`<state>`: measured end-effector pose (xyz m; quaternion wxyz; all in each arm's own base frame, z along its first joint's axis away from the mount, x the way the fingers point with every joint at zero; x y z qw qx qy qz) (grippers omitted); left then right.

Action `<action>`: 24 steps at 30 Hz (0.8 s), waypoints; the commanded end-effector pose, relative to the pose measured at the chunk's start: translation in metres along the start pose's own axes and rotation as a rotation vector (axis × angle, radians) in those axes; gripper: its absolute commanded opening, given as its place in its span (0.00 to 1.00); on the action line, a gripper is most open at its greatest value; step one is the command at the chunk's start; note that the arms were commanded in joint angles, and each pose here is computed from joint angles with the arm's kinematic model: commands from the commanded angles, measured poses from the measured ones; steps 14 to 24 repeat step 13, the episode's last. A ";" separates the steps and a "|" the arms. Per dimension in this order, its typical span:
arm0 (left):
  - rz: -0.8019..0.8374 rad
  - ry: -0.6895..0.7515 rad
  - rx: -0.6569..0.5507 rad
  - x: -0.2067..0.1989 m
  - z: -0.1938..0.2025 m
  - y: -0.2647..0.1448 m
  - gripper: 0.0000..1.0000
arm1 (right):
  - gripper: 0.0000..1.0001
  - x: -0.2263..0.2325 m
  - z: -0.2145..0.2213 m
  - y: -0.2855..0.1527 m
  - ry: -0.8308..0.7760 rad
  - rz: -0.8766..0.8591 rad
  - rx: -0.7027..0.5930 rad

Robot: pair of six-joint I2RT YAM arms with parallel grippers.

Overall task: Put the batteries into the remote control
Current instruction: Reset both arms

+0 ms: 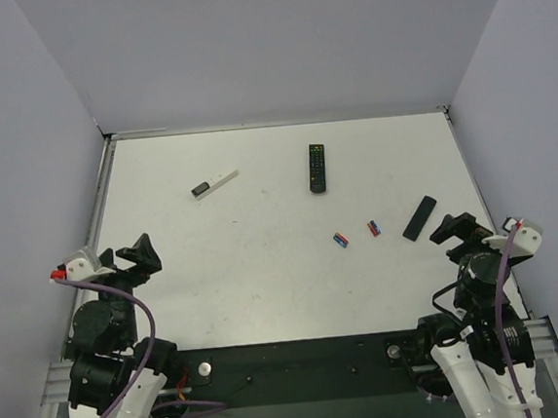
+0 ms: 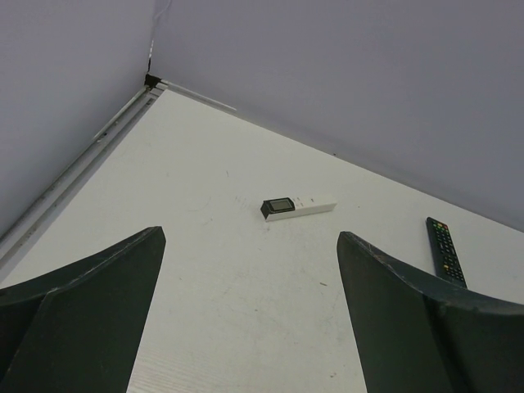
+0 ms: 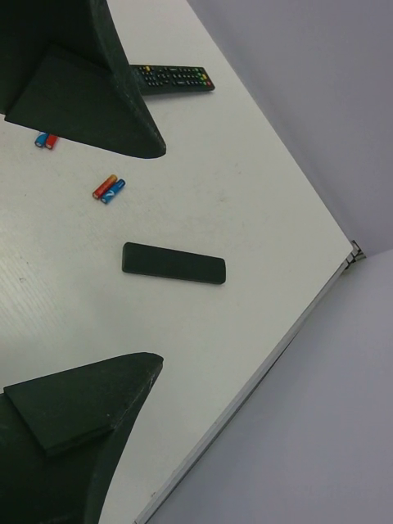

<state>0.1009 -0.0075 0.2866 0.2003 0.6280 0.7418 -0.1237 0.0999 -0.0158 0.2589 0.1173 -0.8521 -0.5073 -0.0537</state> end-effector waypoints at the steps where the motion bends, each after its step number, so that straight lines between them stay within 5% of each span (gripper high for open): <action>1: -0.013 -0.015 -0.082 0.002 -0.005 0.001 0.97 | 1.00 -0.003 -0.010 0.000 0.041 0.026 -0.102; 24: -0.015 -0.028 -0.092 0.002 -0.005 0.003 0.97 | 1.00 -0.004 -0.009 0.001 0.018 0.052 -0.092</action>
Point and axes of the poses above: each gripper's point midway between its finger pads, its own y axis out along the fingers, its own x axis along the line the jaws close on, z = x × y, the point moved 10 cm from there along -y, back along the fingers, and after that the axes turned 6 degrees about -y, right-handed, at the moved point
